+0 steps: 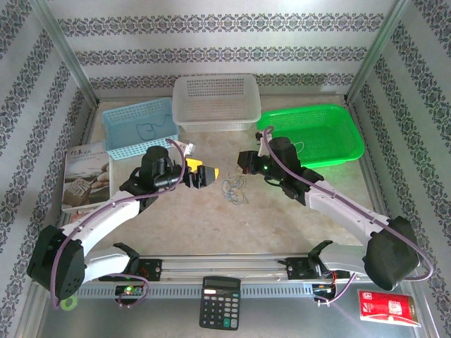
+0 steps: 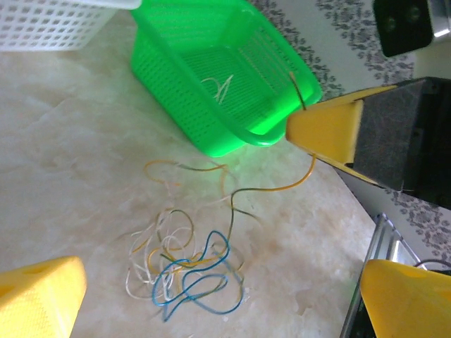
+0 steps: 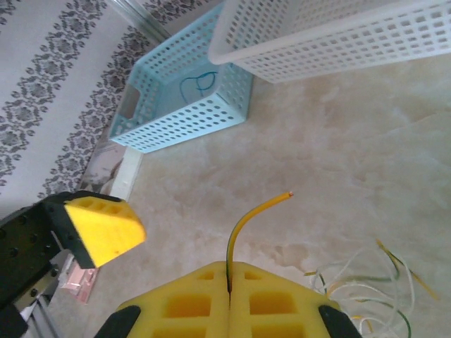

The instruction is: Untangle the cables

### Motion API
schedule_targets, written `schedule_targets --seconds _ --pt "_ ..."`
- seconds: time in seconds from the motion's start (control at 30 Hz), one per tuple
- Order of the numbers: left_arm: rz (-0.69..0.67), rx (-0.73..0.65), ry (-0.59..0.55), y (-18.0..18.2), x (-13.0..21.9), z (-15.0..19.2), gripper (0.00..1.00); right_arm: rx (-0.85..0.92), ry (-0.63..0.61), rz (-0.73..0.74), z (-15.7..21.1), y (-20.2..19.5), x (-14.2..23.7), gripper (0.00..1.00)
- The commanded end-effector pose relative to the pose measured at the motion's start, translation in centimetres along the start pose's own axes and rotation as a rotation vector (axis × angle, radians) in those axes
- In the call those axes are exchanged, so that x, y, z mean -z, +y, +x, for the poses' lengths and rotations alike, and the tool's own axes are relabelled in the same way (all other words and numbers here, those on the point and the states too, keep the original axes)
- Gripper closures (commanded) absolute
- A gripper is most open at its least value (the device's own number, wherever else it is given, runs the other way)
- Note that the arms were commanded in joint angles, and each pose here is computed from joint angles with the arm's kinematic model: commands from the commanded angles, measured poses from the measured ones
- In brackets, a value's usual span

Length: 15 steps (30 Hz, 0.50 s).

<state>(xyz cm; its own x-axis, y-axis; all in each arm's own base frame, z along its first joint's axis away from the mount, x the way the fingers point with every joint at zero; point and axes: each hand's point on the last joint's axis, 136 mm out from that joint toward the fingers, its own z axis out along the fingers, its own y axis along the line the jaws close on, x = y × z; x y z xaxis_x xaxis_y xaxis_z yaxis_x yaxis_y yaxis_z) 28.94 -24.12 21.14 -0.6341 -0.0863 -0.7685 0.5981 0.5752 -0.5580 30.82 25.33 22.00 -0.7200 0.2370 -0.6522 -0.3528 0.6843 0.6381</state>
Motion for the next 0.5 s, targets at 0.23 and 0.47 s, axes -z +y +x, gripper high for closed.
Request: schedule_targets --seconds 0.23,0.47 --pt "0.041 -0.135 0.036 -1.1 -2.2 2.6 0.00 0.010 -0.013 -0.071 -1.2 3.7 -0.3 1.00" --pt "0.048 -0.168 0.036 -1.0 -4.6 2.6 0.00 0.012 -0.034 -0.110 -2.0 5.8 0.2 1.00"
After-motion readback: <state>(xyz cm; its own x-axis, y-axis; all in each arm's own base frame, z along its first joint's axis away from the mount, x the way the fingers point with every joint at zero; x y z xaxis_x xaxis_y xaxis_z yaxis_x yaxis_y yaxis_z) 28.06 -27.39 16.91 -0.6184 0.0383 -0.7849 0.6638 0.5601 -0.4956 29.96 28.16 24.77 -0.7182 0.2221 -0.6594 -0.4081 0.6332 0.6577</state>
